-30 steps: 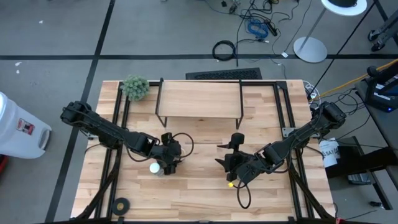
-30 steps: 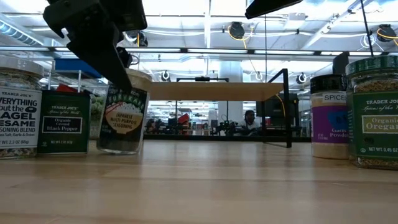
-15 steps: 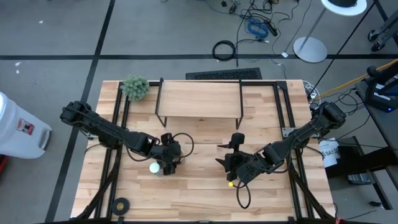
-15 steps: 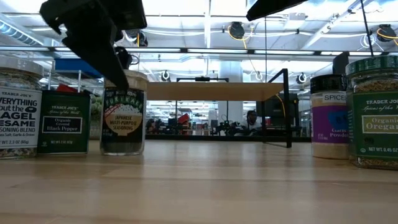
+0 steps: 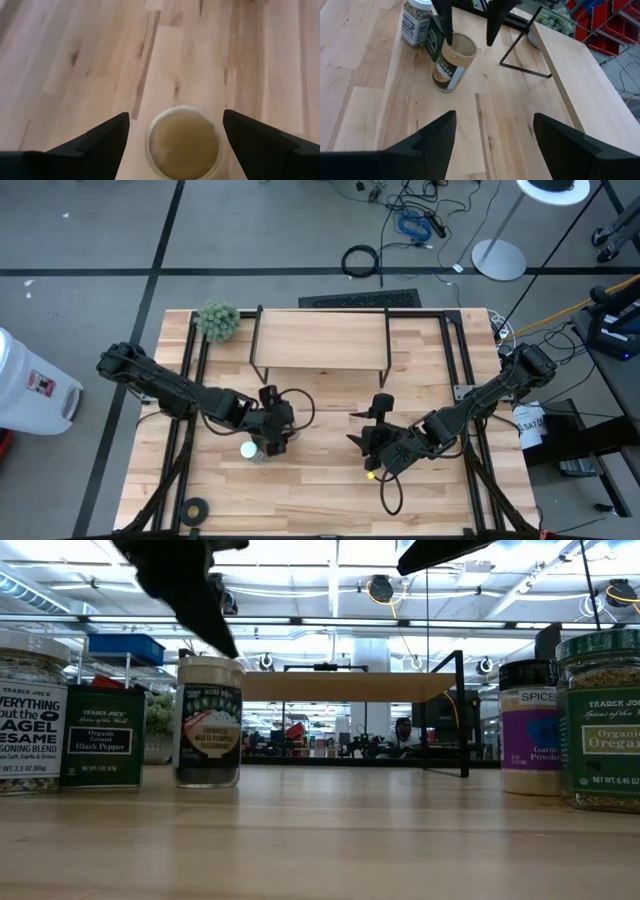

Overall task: Shelf spices
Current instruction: Remove the golden seasoning bottle from the shelf, then put the red seasoning can on the shelf

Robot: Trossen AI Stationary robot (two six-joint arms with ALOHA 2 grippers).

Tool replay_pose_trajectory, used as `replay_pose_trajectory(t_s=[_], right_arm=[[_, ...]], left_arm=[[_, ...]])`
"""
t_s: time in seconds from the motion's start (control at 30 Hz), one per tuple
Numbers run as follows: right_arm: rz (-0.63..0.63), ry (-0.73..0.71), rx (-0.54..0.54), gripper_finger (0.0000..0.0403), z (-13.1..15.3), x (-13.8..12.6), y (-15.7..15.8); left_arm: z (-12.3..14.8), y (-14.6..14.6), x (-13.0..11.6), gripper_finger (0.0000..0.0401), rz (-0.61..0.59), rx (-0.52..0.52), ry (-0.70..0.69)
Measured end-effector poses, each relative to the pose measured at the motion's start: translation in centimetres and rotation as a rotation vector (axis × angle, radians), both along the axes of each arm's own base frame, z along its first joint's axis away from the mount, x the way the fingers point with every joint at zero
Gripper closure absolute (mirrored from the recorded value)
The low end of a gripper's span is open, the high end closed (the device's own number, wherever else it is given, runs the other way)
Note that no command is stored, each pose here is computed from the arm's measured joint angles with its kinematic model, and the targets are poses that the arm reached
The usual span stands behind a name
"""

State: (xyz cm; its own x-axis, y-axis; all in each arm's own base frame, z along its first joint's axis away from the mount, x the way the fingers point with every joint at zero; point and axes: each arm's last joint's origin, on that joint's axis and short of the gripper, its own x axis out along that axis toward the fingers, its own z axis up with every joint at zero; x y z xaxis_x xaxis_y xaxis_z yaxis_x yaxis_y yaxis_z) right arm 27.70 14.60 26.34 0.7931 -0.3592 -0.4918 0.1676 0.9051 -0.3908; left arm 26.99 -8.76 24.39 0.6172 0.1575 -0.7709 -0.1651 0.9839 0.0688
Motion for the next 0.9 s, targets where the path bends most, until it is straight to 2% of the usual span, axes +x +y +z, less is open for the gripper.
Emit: replay_pose_trajectory(t_s=[0.33, 0.47, 0.6, 0.73, 0.9], right_arm=[[0.025, -0.004, 0.004, 0.0149, 0.0, -0.5, 0.8], [0.038, 0.003, 0.0, 0.0149, 0.0, -0.7, 1.2], [0.052, 0.003, 0.003, 0.0149, -0.1, -1.0, 1.6], [0.051, -0.008, 0.035, 0.0149, -0.1, -1.3, 2.0], [0.053, -0.017, 0.068, 0.0149, -0.1, -1.7, 2.6]], left_arm=[[1.2, -1.5, -0.1, 0.0069, -0.019, -0.01, -0.044], [1.8, -2.3, 0.3, 0.0069, 0.102, -0.108, -0.179], [2.6, -3.5, 0.6, 0.0069, 0.085, -0.165, -0.285], [2.8, -4.3, 0.4, 0.0069, 0.019, -0.109, -0.3], [3.0, -4.8, 0.0, 0.0069, 0.055, -0.007, -0.342]])
